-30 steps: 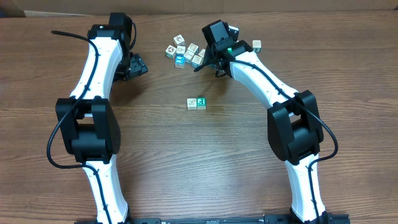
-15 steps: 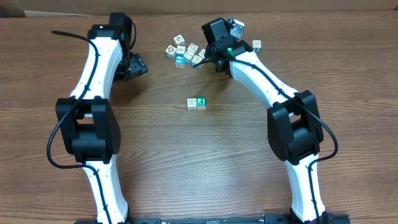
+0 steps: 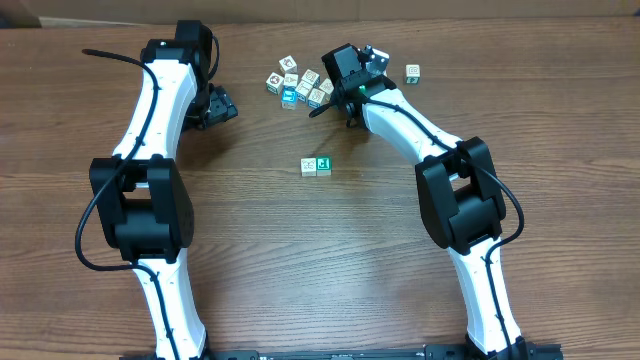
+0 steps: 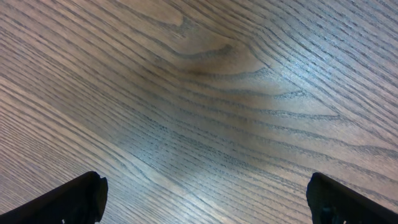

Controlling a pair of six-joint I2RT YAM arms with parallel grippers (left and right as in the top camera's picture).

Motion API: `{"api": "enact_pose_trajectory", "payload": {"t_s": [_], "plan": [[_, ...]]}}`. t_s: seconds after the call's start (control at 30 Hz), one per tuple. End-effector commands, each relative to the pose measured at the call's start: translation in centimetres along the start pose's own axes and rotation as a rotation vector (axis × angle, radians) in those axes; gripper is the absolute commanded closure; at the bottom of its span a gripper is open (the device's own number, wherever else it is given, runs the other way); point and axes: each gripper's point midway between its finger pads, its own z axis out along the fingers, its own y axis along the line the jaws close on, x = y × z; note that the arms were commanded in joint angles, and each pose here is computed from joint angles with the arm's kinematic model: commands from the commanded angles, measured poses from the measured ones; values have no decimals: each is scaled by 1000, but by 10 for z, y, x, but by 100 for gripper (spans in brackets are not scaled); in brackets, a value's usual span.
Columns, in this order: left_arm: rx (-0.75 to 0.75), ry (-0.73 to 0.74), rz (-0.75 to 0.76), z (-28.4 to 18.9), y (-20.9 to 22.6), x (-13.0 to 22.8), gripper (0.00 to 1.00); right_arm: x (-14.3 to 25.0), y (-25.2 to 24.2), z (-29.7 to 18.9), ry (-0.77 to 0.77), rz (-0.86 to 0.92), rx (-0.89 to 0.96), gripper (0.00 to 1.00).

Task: Form a horizontal line
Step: 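Lower the right gripper onto the cream I block in the cluster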

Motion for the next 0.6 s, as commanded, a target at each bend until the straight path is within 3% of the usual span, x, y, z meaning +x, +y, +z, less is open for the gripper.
{"api": "enact_pose_trajectory", "payload": {"t_s": [0.0, 0.5, 0.57], "plan": [[14, -39, -1, -14, -1, -7, 0, -17, 0, -3, -40, 28, -2, 44], [14, -39, -1, -14, -1, -7, 0, -1, -8, 13, -7, 15, 24, 45], [13, -38, -1, -14, -1, -7, 1, -1, -8, 13, -7, 14, 26, 50]]}}
